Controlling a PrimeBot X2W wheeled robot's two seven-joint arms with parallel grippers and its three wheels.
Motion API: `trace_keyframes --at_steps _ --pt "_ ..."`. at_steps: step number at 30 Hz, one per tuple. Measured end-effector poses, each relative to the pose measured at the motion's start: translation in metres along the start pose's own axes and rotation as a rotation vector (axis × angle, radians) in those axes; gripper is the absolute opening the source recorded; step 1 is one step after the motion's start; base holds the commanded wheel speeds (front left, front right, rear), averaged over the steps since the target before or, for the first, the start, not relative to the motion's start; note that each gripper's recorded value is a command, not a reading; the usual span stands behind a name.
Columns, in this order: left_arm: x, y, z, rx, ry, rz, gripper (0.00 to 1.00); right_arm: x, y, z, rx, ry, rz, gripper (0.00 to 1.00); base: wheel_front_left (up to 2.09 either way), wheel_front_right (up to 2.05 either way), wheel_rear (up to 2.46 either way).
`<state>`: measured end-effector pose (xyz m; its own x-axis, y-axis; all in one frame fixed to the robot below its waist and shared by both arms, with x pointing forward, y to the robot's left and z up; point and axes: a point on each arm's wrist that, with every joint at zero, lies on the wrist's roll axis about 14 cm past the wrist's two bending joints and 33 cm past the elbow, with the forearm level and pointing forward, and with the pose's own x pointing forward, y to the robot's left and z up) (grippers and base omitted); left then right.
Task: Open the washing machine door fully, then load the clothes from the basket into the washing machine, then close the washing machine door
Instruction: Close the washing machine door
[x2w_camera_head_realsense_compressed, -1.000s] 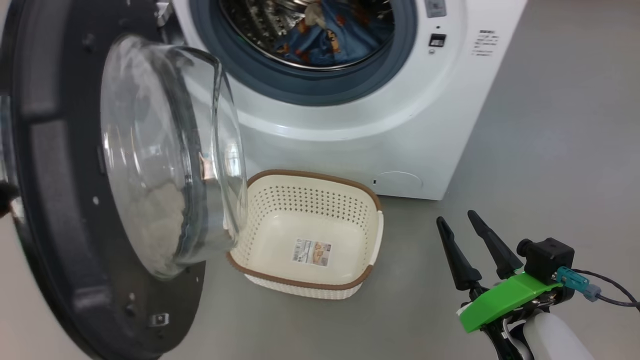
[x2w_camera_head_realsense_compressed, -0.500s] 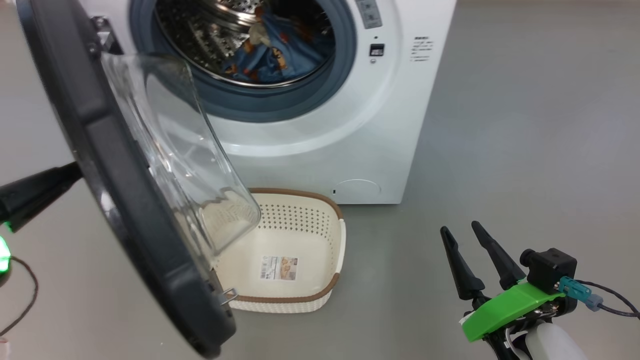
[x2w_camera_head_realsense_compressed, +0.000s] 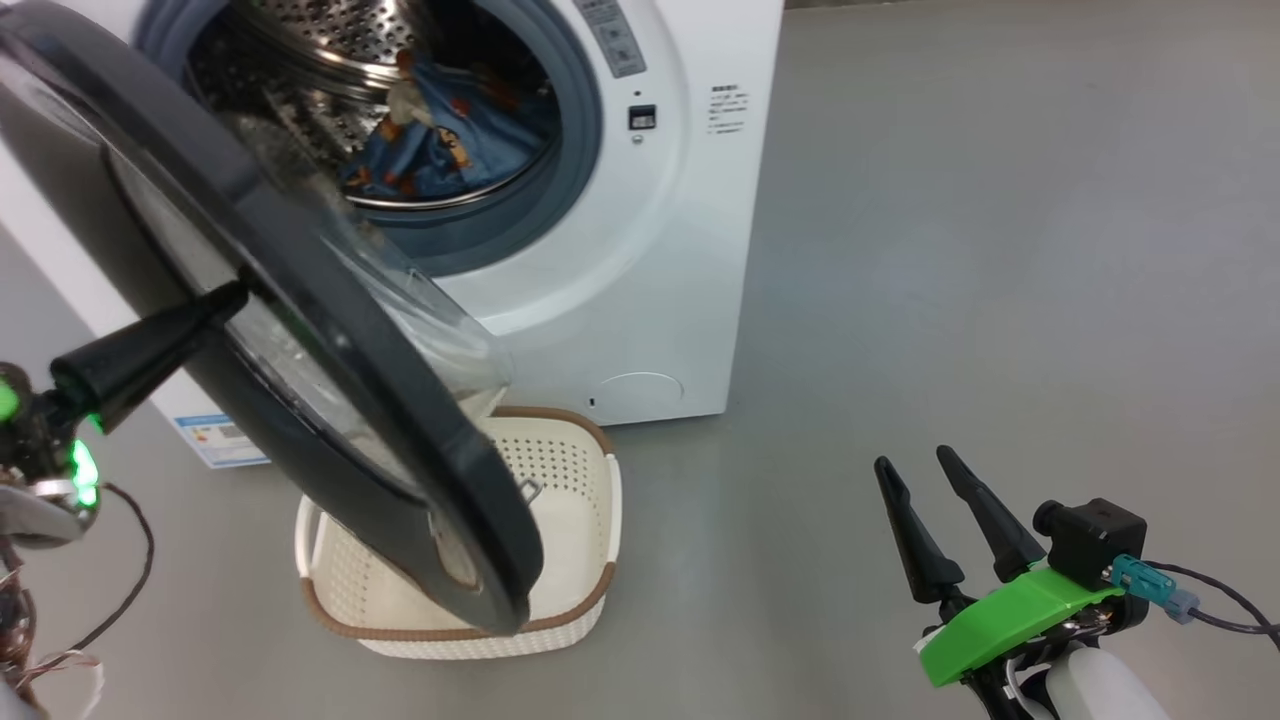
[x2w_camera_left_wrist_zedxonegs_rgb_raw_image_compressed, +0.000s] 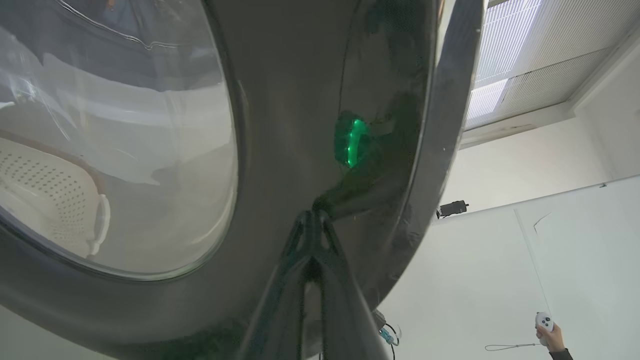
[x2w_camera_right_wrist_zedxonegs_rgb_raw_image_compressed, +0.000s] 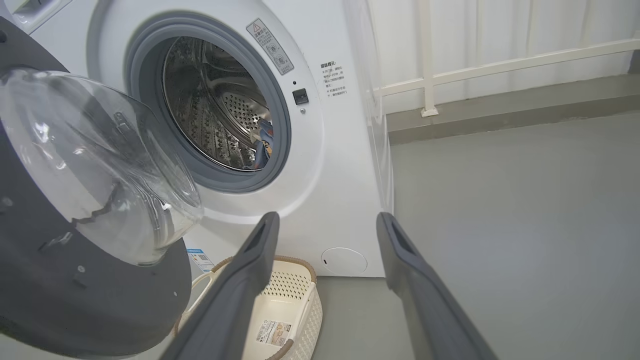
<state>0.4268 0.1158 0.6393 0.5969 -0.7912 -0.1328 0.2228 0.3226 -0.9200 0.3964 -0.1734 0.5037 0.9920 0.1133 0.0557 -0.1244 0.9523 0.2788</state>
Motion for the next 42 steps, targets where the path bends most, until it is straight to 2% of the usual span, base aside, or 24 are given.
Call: trace_keyframes --at_steps 19,42 --pt "0.068 -0.016 0.012 0.056 -0.01 -0.089 0.0 -0.023 -0.038 0.002 -0.009 0.0 -0.12 1.0 0.0 0.0 0.0" --pt "0.058 -0.024 0.019 0.082 -0.059 -0.105 0.0 -0.014 -0.027 0.002 0.004 -0.006 -0.09 1.0 0.0 0.0 0.0"
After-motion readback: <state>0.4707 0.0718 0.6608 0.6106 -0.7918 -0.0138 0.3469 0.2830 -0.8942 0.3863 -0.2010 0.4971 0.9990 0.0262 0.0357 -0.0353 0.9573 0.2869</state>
